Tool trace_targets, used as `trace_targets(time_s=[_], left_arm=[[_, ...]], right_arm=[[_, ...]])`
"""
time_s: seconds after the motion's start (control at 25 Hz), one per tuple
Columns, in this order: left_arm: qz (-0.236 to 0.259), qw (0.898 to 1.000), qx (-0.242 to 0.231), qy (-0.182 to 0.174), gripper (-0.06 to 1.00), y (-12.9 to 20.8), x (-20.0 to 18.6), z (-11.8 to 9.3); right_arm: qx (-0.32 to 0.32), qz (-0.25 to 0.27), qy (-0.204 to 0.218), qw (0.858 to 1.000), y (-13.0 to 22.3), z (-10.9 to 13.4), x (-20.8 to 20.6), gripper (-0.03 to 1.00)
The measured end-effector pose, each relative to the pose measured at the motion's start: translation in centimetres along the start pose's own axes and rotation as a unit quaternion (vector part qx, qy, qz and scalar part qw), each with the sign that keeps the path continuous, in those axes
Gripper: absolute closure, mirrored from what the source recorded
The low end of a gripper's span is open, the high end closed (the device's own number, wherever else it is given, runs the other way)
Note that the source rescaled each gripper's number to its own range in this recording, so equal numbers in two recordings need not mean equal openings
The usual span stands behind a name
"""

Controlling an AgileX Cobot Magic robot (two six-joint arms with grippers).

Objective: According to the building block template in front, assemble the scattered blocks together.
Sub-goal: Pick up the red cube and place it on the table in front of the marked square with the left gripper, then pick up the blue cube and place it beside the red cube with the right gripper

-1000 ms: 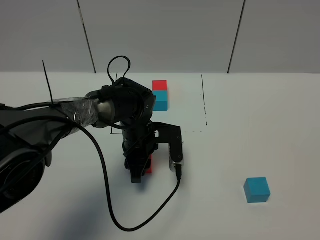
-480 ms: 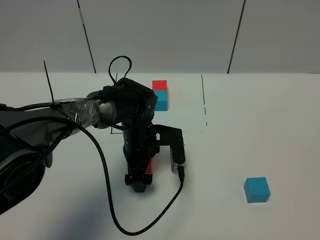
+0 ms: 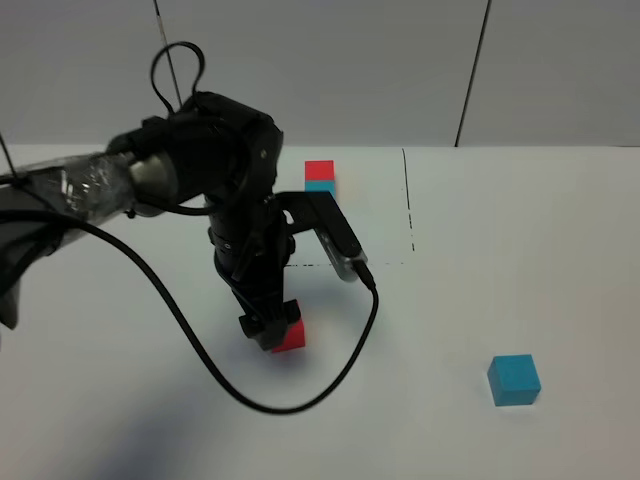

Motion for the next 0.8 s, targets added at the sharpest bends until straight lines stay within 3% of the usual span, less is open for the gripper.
trace_targets(time_s=[0.16, 0.28, 0.4, 0.52, 0.72, 0.8], left_arm=[[-0.020, 0.994, -0.110, -0.018, 0.01, 3.1, -2.4, 2.2], [-0.043, 0.977, -0.205, -0.039, 0.01, 6.8, -4.2, 4.3], [-0.073, 0.952, -0.291, -0.064, 0.02, 11.2, -6.1, 5.7], [-0.108, 0.919, -0.370, -0.082, 0.02, 15.8, -7.9, 5.9], [-0.148, 0.860, -0.472, -0.127, 0.03, 21.7, -10.8, 3.3], [-0.157, 0.848, -0.487, -0.139, 0.03, 23.0, -11.6, 1.6]], right_arm=[[0.000, 0.000, 0.000, 1.000, 0.0, 0.0, 0.0, 0.16], [0.000, 0.000, 0.000, 1.000, 0.0, 0.0, 0.0, 0.16], [0.000, 0.000, 0.000, 1.000, 0.0, 0.0, 0.0, 0.16], [0.000, 0.000, 0.000, 1.000, 0.0, 0.0, 0.0, 0.16], [0.000, 0.000, 0.000, 1.000, 0.0, 0.0, 0.0, 0.16], [0.000, 0.000, 0.000, 1.000, 0.0, 0.0, 0.0, 0.16]])
Point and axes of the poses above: a point on each arm's last joint axis where the gripper is mounted, x pointing out along that axis toward the gripper, z along the wrist's bending axis when the last joint is at zero, y = z × x, the point moved 1 cm from there along x, pointing out along that axis toward the gripper, and after that the axes turned 7 degrees about x, right-handed, at the moved point
